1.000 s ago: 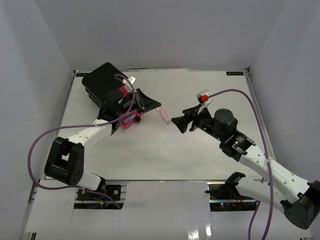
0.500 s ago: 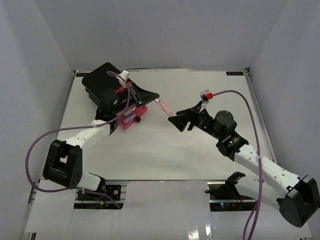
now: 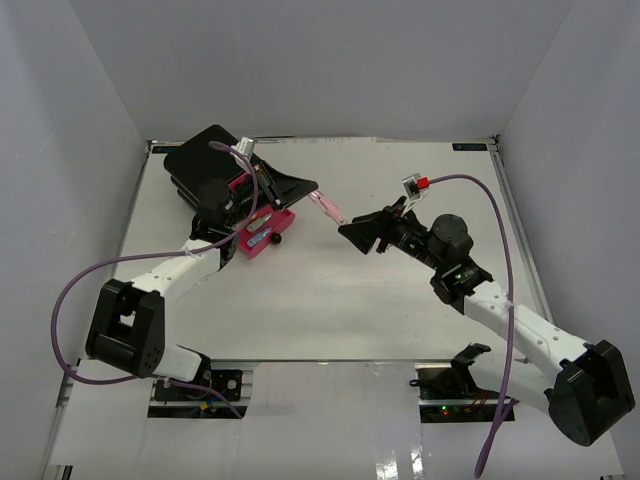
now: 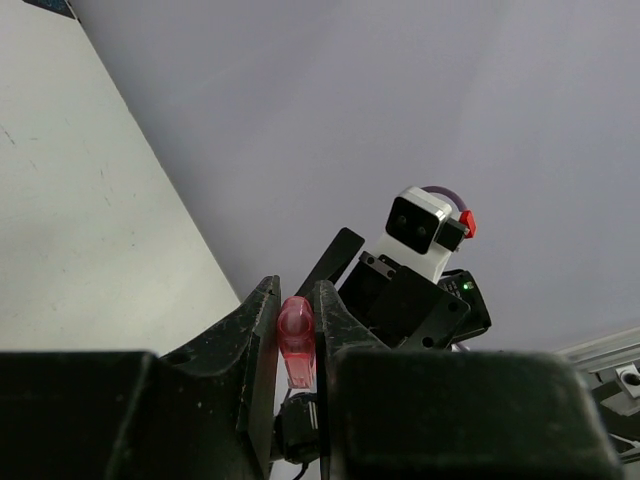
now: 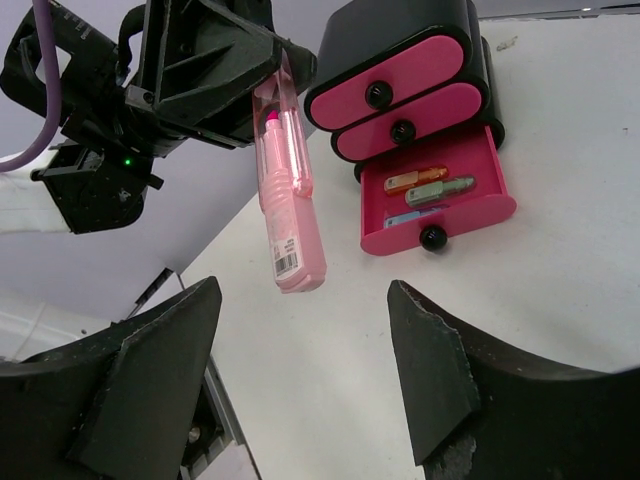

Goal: Sort the stationery into containers
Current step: Close the pen cap on the pen.

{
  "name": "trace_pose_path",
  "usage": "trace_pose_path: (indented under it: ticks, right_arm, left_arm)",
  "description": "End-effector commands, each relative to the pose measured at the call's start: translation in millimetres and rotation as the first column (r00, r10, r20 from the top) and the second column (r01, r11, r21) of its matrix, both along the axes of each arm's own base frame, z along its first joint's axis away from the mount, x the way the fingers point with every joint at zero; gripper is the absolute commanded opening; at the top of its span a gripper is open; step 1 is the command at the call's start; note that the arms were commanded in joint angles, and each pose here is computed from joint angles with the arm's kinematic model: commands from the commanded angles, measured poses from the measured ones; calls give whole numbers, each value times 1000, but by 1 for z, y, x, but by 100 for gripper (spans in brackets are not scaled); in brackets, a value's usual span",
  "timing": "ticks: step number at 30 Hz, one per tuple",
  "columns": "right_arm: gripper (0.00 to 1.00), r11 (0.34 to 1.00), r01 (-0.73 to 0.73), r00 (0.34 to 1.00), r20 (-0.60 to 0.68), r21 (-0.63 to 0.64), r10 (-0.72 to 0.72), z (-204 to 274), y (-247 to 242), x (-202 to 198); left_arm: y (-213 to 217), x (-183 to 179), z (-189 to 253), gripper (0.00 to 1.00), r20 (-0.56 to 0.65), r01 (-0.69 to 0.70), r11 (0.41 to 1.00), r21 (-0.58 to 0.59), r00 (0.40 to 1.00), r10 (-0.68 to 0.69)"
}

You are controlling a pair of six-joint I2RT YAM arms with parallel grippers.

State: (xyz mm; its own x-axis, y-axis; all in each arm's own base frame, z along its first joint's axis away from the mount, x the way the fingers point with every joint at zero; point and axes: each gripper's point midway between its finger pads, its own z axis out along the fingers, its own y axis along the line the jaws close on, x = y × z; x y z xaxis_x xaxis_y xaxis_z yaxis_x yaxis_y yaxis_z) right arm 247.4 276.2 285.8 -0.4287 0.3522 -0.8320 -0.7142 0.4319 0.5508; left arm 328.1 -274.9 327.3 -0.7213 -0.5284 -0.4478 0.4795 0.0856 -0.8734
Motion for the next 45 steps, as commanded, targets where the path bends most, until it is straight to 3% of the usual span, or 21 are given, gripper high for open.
trace_pose_path:
  ticks: [1,45]
  right_arm:
    - [73,997,-41,997,62,62,38,23,4,-3]
    - [25,992,-91,991,108,89,82,38,16,3]
  left_arm:
    - [4,-4,27,6,70,-10,999,-39,997,13]
    - [2,-17,22,7,164,32,999,3,986,-33]
